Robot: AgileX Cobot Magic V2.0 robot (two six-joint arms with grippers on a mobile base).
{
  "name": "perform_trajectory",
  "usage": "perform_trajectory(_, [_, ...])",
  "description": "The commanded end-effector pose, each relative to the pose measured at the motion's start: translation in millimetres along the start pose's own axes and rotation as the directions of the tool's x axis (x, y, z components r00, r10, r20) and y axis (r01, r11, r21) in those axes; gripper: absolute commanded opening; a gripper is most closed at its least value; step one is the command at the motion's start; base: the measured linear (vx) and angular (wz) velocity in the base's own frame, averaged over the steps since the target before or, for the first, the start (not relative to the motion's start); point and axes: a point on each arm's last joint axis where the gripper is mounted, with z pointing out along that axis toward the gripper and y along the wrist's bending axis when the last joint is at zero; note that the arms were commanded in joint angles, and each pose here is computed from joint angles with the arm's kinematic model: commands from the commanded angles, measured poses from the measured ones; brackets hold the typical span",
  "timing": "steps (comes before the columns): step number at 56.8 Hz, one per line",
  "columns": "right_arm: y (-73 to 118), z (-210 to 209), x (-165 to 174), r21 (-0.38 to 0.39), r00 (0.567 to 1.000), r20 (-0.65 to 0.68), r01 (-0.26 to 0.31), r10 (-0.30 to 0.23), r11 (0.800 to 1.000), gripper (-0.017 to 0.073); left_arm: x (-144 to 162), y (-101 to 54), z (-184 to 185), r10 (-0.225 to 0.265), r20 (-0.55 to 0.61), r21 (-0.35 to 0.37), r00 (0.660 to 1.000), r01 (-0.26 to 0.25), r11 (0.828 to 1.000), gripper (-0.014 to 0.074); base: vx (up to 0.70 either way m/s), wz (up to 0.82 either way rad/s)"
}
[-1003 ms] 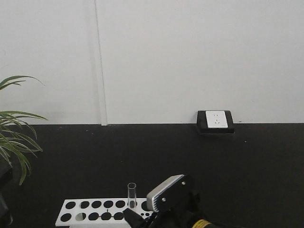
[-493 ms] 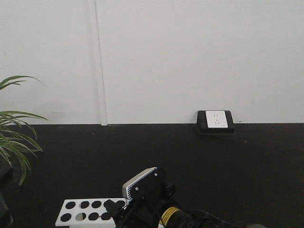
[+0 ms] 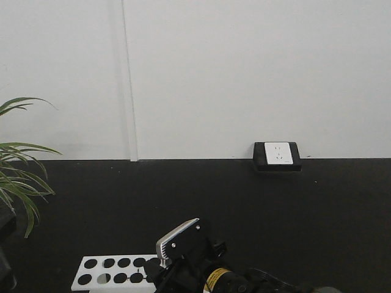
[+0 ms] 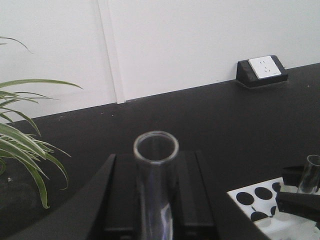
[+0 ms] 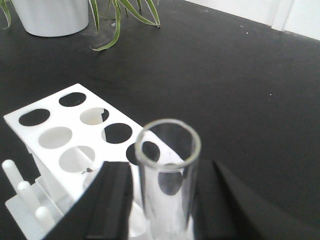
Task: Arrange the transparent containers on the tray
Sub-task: 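Grasp the other clear glass tube with the right gripper and lift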
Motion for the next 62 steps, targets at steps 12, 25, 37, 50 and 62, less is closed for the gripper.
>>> perform_trajectory(12, [-1.7,-9,-39,-0.006,0.976,0.215,0.016,-0.014,1.000,0.0102,-17,-3.2,-3,-0.012,0.108,0.030,0.994,0.009,1.000,0.0062,0.00,0.00])
perform_trajectory(25, [-1.6,-15,-47,-0.003,0.973,0.231,0.018,-0.017,1.000,-0.0015,-17,-3.2,-3,-0.012,0.108,0.030,0.994,0.009,1.000,0.0062,0.00,0.00])
perform_trajectory(37, [-1.8,-44,-79,0.018,0.966,0.258,0.028,-0.031,0.999,-0.0013,-17,-3.2,-3,-0.012,0.108,0.030,0.994,0.009,1.000,0.0062,0.00,0.00])
perform_trajectory(50, [-1.2,-97,-121,0.054,0.954,0.295,0.035,-0.049,0.998,-0.0013,-17,-3.3,-3,-0.012,0.109,0.030,0.994,0.009,1.000,0.0062,0.00,0.00])
perform_trajectory(62, [-7.7,-157,-151,0.114,0.945,0.323,0.019,-0.056,0.993,-0.0013,-17,-3.3,-3,-0.012,0.109,0.030,0.994,0.009,1.000,0.0062,0.00,0.00])
